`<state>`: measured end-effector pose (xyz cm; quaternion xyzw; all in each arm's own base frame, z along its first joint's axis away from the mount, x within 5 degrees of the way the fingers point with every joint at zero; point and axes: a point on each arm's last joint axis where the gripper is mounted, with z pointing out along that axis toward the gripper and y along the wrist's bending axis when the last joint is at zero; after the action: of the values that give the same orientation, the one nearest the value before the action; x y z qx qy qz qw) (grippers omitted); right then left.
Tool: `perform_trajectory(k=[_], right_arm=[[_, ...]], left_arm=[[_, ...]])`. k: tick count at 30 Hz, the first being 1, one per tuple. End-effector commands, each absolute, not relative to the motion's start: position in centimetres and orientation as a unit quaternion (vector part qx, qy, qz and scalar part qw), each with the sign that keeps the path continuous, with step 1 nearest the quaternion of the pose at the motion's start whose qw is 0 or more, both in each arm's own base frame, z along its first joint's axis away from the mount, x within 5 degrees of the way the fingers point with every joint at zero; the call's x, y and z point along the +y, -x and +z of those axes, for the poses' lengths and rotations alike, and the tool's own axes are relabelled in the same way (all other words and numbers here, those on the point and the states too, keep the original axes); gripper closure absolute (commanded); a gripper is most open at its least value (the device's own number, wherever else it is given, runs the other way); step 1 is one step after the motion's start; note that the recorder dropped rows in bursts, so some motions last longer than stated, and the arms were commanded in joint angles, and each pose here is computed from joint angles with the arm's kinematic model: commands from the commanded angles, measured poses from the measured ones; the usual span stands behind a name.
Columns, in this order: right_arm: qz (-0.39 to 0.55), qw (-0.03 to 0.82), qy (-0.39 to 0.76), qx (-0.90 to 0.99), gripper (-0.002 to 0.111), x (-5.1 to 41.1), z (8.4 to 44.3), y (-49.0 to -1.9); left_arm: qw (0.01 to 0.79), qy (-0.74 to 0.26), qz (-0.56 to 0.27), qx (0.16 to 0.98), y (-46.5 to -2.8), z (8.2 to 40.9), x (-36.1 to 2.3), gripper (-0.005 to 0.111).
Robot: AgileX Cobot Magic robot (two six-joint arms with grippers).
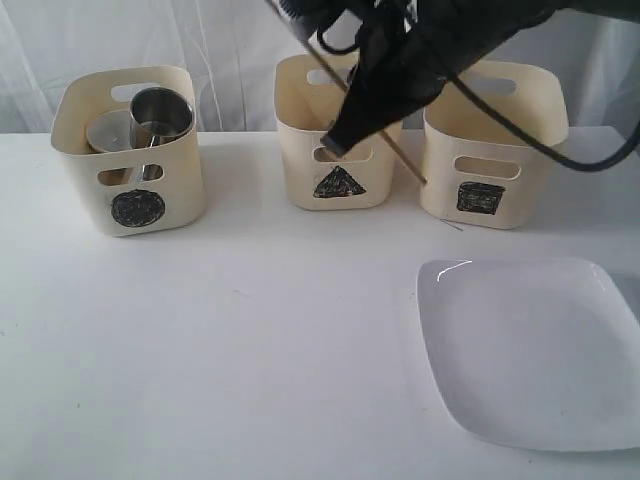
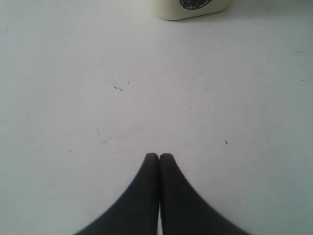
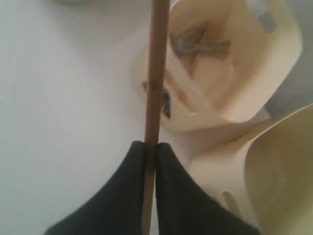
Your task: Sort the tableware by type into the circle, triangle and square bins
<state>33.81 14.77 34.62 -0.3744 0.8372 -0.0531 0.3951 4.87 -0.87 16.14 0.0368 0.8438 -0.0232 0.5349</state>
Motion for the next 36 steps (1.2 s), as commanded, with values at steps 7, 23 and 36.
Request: perform_trajectory(k=[7,23,36], right_arm=[[0.002,0.574,0.191,0.796,0.108,11.0,33.1,-41.2],[0.065,0.745,0.130,0.651,0.104,11.0,23.0,-49.6],[0.126,0.653,0.012,0.746,0.074,9.1,28.0,-49.0]], left_arm=[[0.531,-0.032,-0.027,0.846,-4.8,15.9,-0.9,0.107],[0.531,-0.032,-0.027,0.846,-4.8,15.9,-0.9,0.107],[0.531,-0.032,-0.027,0.846,-4.8,15.9,-0.9,0.107]])
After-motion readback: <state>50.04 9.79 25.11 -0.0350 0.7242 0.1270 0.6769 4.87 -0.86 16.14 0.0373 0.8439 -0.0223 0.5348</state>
